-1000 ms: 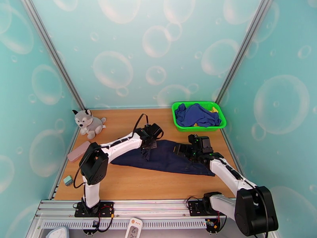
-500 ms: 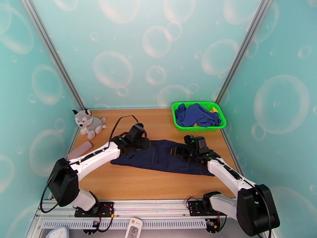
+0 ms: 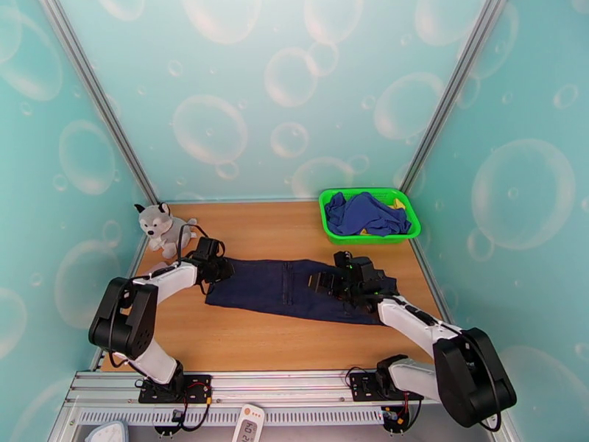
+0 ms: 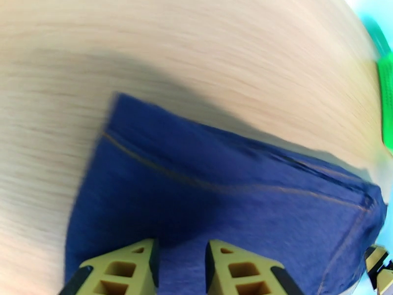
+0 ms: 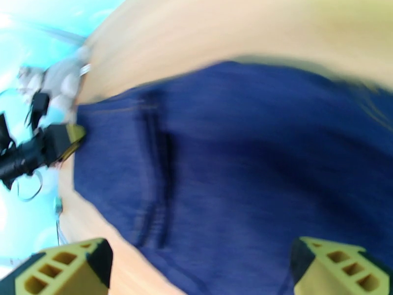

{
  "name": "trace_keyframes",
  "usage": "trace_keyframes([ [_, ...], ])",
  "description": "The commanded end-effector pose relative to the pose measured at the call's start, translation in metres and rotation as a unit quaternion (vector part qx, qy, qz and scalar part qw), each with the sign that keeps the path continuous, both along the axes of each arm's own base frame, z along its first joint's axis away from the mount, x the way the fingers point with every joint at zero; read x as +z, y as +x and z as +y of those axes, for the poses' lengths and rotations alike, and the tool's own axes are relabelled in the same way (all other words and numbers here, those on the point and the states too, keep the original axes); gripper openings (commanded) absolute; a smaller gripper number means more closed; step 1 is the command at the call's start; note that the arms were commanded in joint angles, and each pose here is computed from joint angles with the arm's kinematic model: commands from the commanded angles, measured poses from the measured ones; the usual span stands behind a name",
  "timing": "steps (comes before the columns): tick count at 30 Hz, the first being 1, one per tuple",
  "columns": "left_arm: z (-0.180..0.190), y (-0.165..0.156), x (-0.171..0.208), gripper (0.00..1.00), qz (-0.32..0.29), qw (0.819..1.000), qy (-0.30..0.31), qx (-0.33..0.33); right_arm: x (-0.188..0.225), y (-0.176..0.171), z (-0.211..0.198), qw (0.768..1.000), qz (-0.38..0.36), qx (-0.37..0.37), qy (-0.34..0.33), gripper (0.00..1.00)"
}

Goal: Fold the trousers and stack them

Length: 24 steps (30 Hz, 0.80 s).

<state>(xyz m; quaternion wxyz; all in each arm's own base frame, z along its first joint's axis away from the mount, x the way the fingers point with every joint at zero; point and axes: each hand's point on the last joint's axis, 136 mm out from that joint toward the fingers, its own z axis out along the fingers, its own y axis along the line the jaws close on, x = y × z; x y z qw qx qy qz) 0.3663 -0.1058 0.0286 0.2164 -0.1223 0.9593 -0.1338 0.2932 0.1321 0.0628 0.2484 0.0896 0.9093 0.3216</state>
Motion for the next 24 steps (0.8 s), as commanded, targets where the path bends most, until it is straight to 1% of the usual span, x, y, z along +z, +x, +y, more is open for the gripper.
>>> trace_keyframes([
  [1,0.013,-0.008,-0.021,0.31,0.024,0.999,0.013,0.031,-0.032,-0.009,-0.027,0.996,0.070,-0.049,0.001,0.96],
  [2,0.015,-0.013,-0.026,0.31,0.032,0.999,0.016,0.033,-0.037,-0.011,-0.033,0.995,0.078,-0.054,-0.007,0.95],
  [4,0.014,-0.013,-0.020,0.30,0.026,0.999,0.014,0.028,-0.038,-0.012,-0.040,0.995,0.079,-0.059,-0.025,0.95],
  [6,0.009,-0.004,0.003,0.30,-0.012,1.000,0.003,0.015,-0.031,-0.010,-0.042,0.995,0.068,-0.057,-0.038,0.95],
  [8,0.005,0.012,0.037,0.30,-0.071,0.997,-0.009,0.008,-0.018,-0.006,-0.041,0.996,0.047,-0.053,-0.048,0.95],
  [10,0.002,0.026,0.064,0.30,-0.123,0.992,-0.019,-0.002,-0.005,-0.001,-0.036,0.997,0.022,-0.044,-0.060,0.95],
  [12,-0.004,0.038,0.079,0.30,-0.161,0.986,-0.035,-0.015,0.008,0.002,-0.028,0.997,-0.002,-0.031,-0.069,0.96],
  [13,-0.008,0.051,0.090,0.30,-0.180,0.982,-0.046,-0.019,0.012,0.003,-0.025,0.997,-0.008,-0.028,-0.073,0.96],
  [14,-0.012,0.058,0.090,0.30,-0.182,0.981,-0.058,-0.025,0.015,0.004,-0.022,0.997,-0.012,-0.024,-0.074,0.96],
  [17,-0.015,0.071,0.068,0.27,-0.140,0.988,-0.067,-0.013,0.014,0.002,-0.017,0.997,-0.007,-0.019,-0.068,0.96],
  [20,-0.015,0.070,0.047,0.27,-0.107,0.991,-0.074,0.005,0.013,-0.002,-0.016,0.998,-0.007,-0.017,-0.065,0.96],
  [24,-0.009,0.066,0.027,0.26,-0.090,0.993,-0.068,0.029,0.014,-0.004,-0.017,0.998,-0.008,-0.016,-0.066,0.97],
])
